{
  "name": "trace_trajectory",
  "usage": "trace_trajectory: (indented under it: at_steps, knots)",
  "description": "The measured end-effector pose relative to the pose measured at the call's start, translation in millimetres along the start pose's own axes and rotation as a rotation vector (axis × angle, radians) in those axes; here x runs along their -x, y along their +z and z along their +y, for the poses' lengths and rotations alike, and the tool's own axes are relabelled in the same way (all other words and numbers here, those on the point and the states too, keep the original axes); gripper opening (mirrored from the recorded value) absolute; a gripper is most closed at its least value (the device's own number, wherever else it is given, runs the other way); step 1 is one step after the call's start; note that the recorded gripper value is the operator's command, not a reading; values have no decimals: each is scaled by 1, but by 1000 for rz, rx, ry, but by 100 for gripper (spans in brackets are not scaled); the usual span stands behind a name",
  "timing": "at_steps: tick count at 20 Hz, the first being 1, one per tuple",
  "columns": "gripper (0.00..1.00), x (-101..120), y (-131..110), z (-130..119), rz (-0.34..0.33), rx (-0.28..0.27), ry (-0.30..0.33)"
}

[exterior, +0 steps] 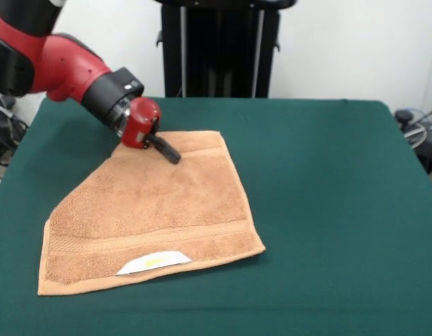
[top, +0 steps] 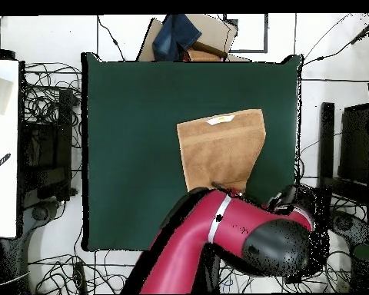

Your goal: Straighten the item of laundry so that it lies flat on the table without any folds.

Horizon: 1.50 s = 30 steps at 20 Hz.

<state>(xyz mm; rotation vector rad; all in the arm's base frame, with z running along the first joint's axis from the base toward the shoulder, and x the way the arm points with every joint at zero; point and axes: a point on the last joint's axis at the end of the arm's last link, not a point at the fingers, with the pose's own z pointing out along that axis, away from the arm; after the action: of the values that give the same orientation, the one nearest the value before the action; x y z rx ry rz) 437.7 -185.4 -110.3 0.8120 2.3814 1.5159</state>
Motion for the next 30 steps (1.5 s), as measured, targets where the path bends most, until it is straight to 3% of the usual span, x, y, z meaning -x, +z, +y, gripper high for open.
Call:
trace_trajectory:
  at_steps: [4, 10, 17, 19, 23, 24, 30]
  knots:
    - [0, -9, 24, 4, 92, 38, 112]
    - [0, -17, 52, 14, 162, 58, 274]
    - [0, -23, 64, 21, 186, 27, 283]
    - [0, -24, 63, 23, 173, -14, 279]
    - [0, -26, 42, 38, 138, -166, 250]
    - [0, -24, 21, 50, 135, -239, 236]
    - [0, -12, -50, 89, 151, -384, 238]
